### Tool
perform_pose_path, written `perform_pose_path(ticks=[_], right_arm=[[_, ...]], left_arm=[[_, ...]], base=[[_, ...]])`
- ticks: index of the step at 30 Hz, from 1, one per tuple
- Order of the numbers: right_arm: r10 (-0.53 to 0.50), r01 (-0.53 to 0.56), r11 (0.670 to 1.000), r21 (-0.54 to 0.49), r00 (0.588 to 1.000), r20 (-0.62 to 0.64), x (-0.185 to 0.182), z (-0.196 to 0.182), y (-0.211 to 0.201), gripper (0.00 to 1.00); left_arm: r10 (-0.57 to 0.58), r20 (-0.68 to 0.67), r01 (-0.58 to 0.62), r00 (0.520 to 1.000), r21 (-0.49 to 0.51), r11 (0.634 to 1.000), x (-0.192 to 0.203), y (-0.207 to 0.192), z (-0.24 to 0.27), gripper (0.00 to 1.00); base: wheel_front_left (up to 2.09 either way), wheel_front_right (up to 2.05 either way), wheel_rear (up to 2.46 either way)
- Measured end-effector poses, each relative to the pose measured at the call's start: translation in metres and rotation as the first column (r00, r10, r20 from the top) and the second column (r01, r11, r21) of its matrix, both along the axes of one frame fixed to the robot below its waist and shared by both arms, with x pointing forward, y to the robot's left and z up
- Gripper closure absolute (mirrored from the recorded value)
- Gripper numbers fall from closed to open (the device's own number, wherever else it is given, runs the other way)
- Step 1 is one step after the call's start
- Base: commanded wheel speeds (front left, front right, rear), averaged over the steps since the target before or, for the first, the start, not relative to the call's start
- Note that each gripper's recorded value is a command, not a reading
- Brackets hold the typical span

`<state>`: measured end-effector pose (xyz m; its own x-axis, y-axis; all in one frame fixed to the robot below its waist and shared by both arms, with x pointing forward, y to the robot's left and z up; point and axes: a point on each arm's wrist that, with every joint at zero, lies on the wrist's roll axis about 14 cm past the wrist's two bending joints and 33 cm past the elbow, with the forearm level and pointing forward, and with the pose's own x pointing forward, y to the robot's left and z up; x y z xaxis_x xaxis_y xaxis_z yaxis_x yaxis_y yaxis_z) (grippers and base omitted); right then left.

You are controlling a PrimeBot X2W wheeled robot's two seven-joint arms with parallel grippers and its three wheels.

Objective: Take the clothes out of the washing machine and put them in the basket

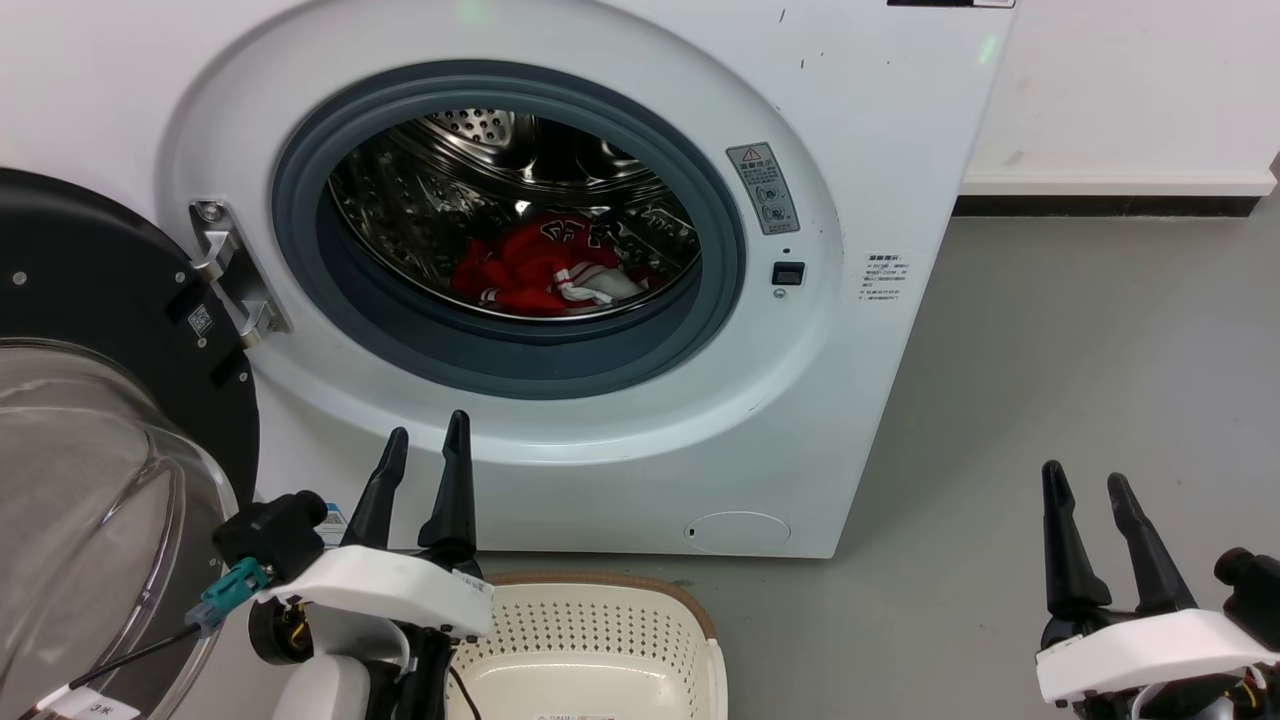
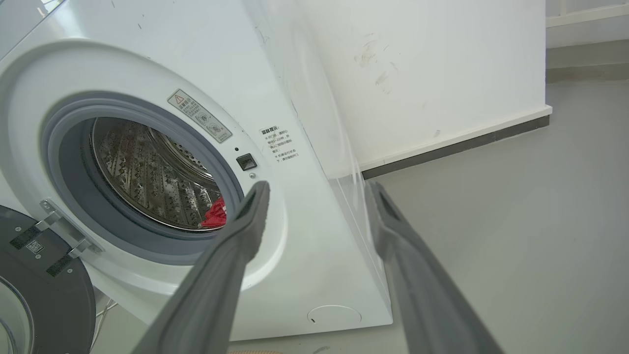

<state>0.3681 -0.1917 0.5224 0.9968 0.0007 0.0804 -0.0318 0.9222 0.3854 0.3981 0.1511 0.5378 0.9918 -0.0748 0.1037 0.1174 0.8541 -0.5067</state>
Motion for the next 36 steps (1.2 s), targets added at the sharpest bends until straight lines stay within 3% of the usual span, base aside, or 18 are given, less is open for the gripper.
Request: perform_pose_path(ticks=[14,36], right_arm=[[0.014,-0.014,0.986,-0.167,1.0,-0.003,-0.002,-0.002,0.004,0.0],[0.01,-0.01,0.939,-0.343,1.0,-0.001,-0.009,-0.005,0.002,0.0]], left_arm=[[-0.001,0.032,-0.004,0.999,0.169,0.986,-0.001,-0.006,0.001,0.0],[-0.041,0.076,0.011,0.996,0.354,0.935,-0.001,-0.023,0.003,0.0]], base=[[0.0,0.0,0.0],[0.0,0.0,0.0]])
